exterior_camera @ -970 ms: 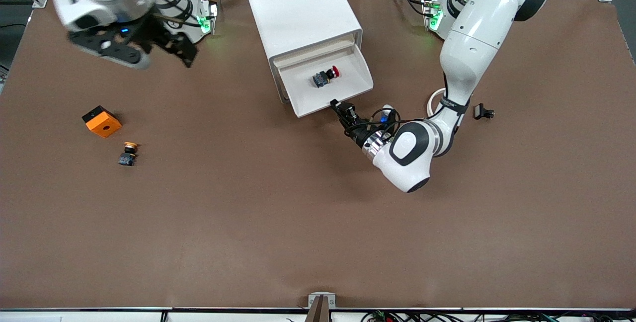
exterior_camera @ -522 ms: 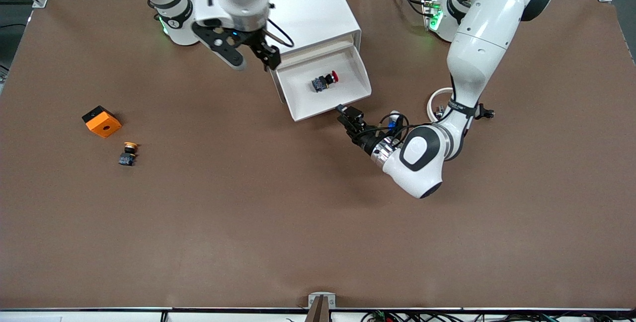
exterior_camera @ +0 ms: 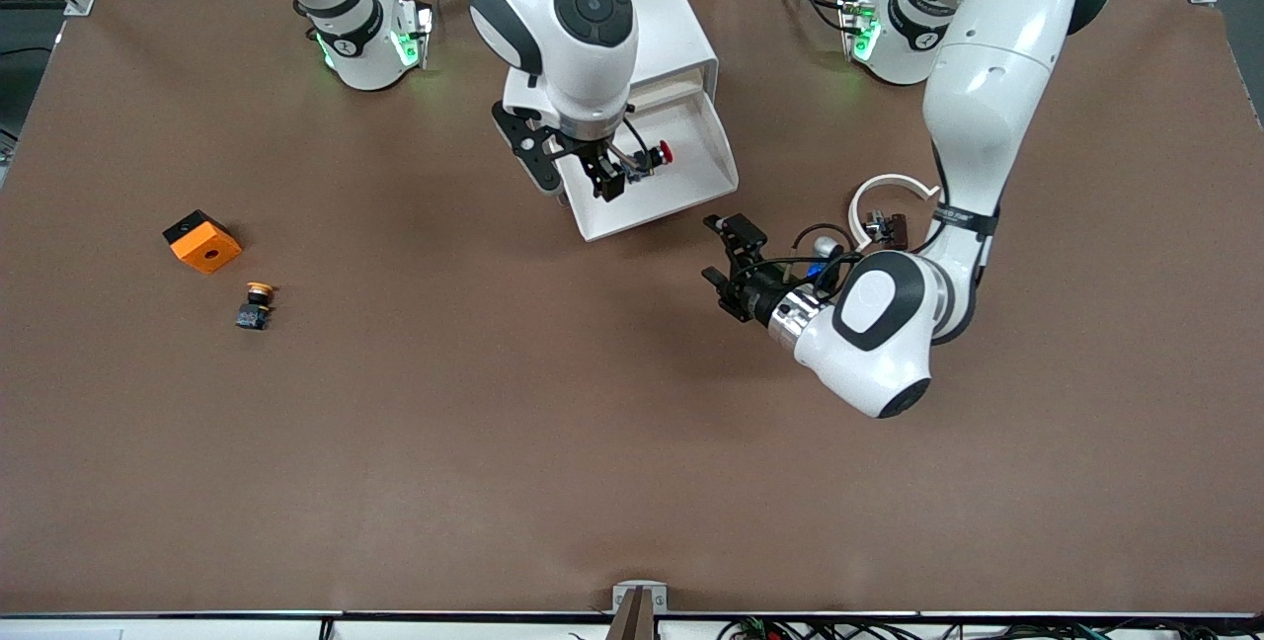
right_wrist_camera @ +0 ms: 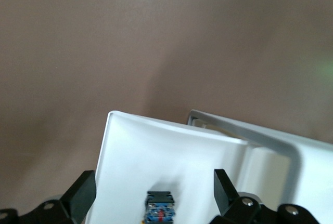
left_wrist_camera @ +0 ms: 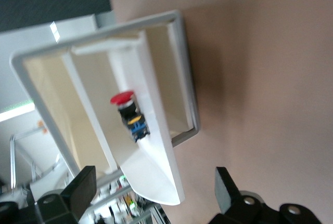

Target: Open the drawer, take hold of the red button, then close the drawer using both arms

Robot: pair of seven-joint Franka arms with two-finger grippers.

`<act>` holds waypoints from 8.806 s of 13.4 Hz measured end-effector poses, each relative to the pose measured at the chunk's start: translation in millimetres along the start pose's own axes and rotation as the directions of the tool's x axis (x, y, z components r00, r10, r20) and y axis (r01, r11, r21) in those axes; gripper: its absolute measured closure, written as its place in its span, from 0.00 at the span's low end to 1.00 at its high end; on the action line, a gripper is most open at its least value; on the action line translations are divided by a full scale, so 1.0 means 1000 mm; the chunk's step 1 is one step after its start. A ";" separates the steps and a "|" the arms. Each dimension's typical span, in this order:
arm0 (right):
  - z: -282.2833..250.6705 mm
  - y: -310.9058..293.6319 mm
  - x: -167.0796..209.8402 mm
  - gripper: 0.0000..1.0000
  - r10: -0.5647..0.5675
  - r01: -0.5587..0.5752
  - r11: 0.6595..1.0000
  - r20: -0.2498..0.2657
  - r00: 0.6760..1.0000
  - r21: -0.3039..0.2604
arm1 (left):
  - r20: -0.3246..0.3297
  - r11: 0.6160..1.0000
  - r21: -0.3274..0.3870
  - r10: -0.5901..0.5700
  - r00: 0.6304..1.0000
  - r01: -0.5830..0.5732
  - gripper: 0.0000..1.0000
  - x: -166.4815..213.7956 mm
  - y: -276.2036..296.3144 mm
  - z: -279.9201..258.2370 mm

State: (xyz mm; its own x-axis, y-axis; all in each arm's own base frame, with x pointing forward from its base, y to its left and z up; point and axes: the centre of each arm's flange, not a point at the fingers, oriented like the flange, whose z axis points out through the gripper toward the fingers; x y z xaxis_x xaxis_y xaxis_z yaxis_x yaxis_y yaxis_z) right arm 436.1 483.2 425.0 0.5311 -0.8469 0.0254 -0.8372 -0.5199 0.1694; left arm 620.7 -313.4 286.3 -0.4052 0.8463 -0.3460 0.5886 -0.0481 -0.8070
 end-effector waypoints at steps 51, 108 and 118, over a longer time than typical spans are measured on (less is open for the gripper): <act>0.064 0.096 0.393 0.59 -0.761 0.757 0.647 0.145 0.632 0.090 | -0.696 0.165 0.370 0.701 -0.155 -0.914 0.00 0.007 -0.104 0.168; -0.151 0.236 0.483 0.00 -0.805 0.814 0.574 -0.118 0.581 0.089 | -0.760 0.139 0.485 0.556 -0.337 -0.863 0.00 0.152 -0.366 -0.261; -0.178 0.243 0.490 0.00 -0.796 0.804 0.588 -0.115 0.594 0.088 | -0.708 0.074 0.541 0.579 -0.405 -0.838 0.00 0.158 -0.379 -0.222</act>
State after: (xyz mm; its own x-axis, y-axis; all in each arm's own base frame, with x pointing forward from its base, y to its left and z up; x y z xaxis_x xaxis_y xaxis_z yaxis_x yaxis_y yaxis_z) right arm 516.1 -38.7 654.0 0.9970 -0.0766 -0.0063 -0.0763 -0.9965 0.0329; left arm 488.3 -43.8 643.8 0.9999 0.0049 0.0115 0.0052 -0.9996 -0.0289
